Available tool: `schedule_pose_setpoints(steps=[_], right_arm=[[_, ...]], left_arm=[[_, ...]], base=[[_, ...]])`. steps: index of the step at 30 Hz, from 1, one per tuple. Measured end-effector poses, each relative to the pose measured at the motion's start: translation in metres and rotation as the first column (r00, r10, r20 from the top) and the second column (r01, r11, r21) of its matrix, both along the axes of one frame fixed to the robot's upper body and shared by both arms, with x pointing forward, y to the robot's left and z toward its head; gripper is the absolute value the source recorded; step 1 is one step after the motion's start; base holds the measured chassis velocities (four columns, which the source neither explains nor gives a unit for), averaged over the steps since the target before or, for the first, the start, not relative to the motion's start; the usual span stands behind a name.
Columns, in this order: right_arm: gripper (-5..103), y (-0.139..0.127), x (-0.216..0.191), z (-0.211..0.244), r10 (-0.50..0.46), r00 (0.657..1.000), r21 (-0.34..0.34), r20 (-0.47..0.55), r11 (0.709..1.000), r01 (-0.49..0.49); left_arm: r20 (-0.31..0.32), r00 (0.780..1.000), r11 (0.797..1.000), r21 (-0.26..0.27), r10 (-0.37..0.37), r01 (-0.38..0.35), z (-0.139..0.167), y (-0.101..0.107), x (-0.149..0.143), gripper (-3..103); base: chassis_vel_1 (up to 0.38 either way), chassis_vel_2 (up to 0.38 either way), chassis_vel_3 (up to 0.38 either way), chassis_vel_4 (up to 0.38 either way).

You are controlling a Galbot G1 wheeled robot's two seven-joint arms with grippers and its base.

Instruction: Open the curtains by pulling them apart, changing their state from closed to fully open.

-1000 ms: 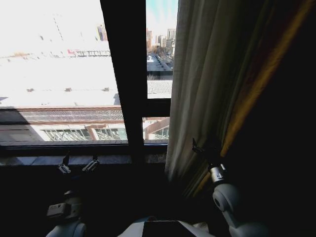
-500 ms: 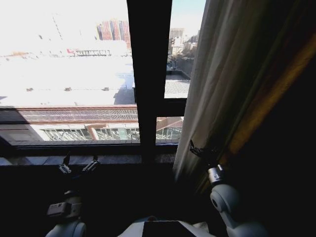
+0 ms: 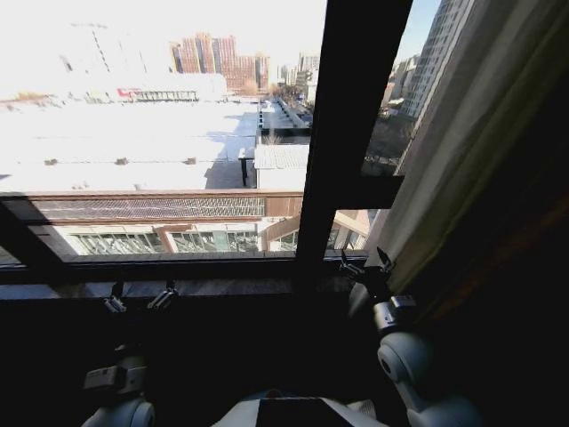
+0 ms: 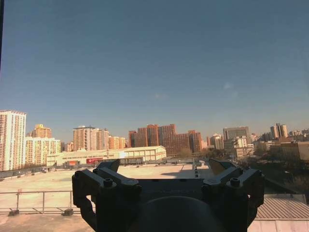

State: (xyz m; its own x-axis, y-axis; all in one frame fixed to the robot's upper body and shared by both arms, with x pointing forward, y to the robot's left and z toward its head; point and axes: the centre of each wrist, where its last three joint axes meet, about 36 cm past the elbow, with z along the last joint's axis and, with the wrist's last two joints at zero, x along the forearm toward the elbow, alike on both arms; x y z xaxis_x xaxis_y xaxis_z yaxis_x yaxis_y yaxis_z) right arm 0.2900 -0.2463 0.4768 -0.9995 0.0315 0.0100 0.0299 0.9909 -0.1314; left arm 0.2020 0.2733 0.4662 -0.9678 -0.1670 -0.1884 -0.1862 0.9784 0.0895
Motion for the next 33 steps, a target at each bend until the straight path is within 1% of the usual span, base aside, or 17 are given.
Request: schedule_pose_setpoints(steps=[15, 33], right_arm=[[100, 0.0072, -0.0003, -0.0028, 0.017, 1.0, -0.007, -0.003, 1.0, -0.017], [100, 0.0087, 0.0006, -0.0051, 0.02, 1.0, -0.008, -0.004, 1.0, -0.02]], left_arm=[[-0.005, 1.0, 1.0, 0.004, 0.003, -0.003, 0.0003, -0.0003, -0.0021, 100], [-0.002, 1.0, 1.0, 0.006, 0.001, -0.001, 0.0013, -0.001, -0.0021, 100]], base=[[0.351, 0.344, -0.35, -0.345], [0.356, 0.352, -0.355, -0.349]])
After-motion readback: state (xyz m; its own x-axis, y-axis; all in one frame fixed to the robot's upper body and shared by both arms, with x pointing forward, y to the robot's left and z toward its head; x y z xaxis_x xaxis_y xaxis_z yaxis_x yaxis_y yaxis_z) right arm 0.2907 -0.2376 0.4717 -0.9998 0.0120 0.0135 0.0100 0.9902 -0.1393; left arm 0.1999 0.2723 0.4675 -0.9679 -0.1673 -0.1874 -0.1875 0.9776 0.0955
